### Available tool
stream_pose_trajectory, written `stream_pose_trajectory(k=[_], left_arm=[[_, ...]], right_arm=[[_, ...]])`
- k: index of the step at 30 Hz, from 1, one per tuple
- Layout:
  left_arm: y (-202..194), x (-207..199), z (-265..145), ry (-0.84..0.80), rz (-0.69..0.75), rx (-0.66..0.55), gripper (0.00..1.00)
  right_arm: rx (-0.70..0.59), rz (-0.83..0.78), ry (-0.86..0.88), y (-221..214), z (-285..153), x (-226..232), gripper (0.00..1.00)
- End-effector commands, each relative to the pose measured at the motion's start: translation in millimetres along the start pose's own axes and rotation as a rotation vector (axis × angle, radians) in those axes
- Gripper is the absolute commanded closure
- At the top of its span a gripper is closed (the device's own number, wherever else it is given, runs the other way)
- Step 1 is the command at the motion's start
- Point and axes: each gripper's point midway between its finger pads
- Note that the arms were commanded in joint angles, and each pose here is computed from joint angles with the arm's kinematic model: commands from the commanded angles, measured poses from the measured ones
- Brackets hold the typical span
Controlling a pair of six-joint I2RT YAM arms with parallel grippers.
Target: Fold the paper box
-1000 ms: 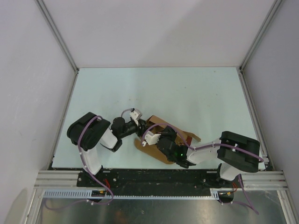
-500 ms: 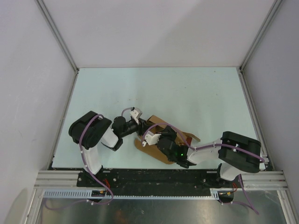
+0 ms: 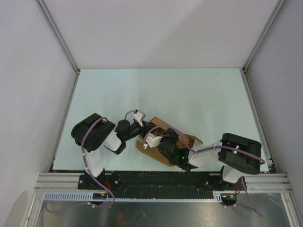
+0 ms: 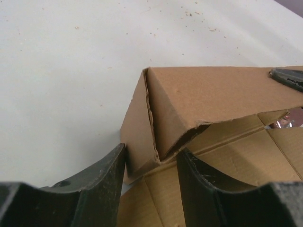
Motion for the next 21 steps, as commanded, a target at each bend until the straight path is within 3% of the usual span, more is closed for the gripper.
stream_pose_trajectory(k=[1,13,21], left_arm=[[66.0,-22.6,-1.3,-0.043,0.106,-0.270,0.47],[64.9,-12.5,-7.2,0.039,0.091,-0.286,0.46],[72.5,-13.6,-9.3,0.043,0.091,-0.308,0.58]], right_arm=[[-0.018,-0.027,0.103,-3.3,-0.3,39.6,0.98],[0.011,-0.051,0.040,-6.6,2.4,36.7,0.97],[-0.048,0.020,0.101,5.3,-2.4,38.2,0.95]])
Point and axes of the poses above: each gripper's point midway between its finger pads, its own z axis out along the fingers, its own x axis along the line the jaws close on, y = z × x, and after that the axes turned 2 degrees about -z, right-handed
